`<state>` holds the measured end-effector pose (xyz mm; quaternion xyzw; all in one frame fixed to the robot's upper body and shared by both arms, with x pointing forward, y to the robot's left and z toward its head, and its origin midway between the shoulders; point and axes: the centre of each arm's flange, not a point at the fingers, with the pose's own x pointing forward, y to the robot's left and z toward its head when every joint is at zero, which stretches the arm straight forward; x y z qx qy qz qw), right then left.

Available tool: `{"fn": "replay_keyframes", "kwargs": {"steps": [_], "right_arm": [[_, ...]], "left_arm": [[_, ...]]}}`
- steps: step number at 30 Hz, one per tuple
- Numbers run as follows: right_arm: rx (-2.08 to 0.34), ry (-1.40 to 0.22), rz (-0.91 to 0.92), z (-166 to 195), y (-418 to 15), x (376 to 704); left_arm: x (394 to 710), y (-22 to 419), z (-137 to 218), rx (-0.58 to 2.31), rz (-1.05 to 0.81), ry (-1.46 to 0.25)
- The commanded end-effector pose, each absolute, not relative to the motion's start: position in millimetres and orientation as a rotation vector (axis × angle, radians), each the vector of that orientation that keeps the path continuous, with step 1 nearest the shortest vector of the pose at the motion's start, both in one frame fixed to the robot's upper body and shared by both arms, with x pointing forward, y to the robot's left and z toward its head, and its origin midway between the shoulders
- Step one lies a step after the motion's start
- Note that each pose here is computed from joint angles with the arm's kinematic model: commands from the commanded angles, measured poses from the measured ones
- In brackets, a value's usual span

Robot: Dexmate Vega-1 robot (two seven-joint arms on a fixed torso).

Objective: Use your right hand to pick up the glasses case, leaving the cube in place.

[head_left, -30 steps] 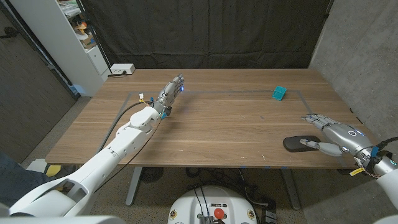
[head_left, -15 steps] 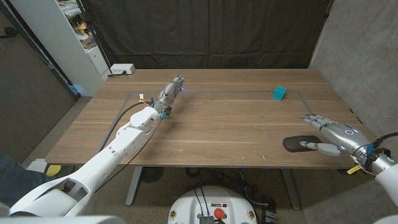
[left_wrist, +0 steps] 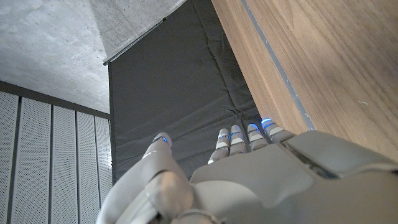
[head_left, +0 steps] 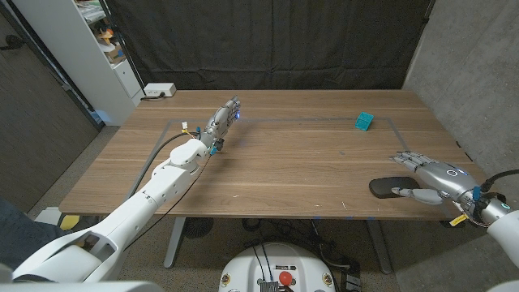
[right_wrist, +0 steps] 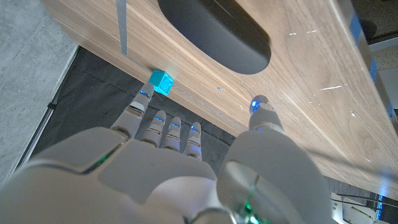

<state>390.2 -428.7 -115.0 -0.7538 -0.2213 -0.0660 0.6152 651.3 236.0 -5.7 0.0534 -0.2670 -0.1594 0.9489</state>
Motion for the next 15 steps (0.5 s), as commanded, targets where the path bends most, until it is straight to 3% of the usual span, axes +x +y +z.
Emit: {"fn": "replay_keyframes", "kwargs": {"steps": [1, 15], "right_arm": [[-1.76, -0.481, -0.132, -114.2, -429.2, 393.4], [-1.79, -0.432, -0.114, -107.8, -426.3, 402.8]], "left_arm": [[652.6, 238.5, -6.8, 0.104, -0.321, -0.54], [654.2, 240.6, -1.5, 0.11, -0.326, -0.543]]}}
